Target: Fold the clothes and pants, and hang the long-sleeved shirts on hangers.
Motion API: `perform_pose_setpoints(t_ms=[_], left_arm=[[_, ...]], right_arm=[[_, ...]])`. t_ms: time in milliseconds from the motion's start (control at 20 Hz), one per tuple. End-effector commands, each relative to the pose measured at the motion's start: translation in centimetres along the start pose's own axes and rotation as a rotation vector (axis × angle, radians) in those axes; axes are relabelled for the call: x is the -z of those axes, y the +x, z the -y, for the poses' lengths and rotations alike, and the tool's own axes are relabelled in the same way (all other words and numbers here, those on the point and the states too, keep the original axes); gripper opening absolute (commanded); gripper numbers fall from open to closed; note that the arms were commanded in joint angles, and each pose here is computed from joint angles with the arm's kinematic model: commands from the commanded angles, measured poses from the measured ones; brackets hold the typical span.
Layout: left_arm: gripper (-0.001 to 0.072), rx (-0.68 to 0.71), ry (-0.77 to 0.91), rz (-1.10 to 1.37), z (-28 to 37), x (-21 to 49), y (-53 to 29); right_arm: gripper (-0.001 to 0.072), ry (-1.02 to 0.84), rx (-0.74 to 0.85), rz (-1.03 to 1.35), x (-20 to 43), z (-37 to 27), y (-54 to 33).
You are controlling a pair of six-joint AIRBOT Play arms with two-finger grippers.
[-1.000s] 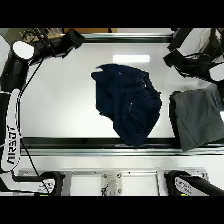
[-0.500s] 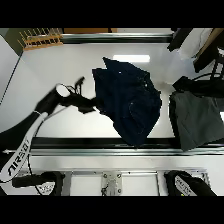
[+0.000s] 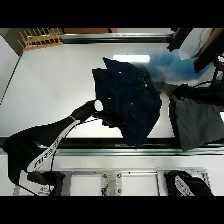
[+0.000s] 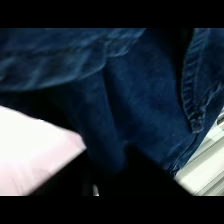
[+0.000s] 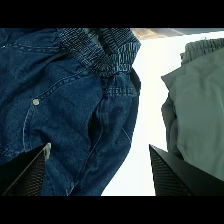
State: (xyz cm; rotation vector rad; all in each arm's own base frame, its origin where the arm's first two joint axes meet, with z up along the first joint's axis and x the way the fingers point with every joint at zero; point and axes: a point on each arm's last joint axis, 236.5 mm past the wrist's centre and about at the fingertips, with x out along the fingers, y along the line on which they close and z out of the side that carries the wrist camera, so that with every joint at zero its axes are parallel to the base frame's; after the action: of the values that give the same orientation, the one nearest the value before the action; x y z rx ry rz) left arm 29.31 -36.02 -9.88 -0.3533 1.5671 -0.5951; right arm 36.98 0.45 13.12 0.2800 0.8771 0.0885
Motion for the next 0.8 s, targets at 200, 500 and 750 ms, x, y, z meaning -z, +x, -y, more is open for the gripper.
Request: perform_pose_setpoints(t_ms=[200, 500, 750], left_arm=[[0.0013, -0.239, 0.067, 0.145, -7.3, -5.8, -9.5], [0.0013, -0.314, -0.088, 0.468, -15.6, -9.9, -25.8], [0.0608, -0.326, -0.137, 0.475, -17.8, -9.3, -27.6]], right_arm=[[0.0668, -0.001, -0.004, -0.03, 0.8, -0.1, -0.1], [0.0668, -0.034, -0.101, -0.105, 3.4, -2.9, 1.4], [0.0668, -0.166, -0.177, -0.245, 7.4, -6.3, 4.9]])
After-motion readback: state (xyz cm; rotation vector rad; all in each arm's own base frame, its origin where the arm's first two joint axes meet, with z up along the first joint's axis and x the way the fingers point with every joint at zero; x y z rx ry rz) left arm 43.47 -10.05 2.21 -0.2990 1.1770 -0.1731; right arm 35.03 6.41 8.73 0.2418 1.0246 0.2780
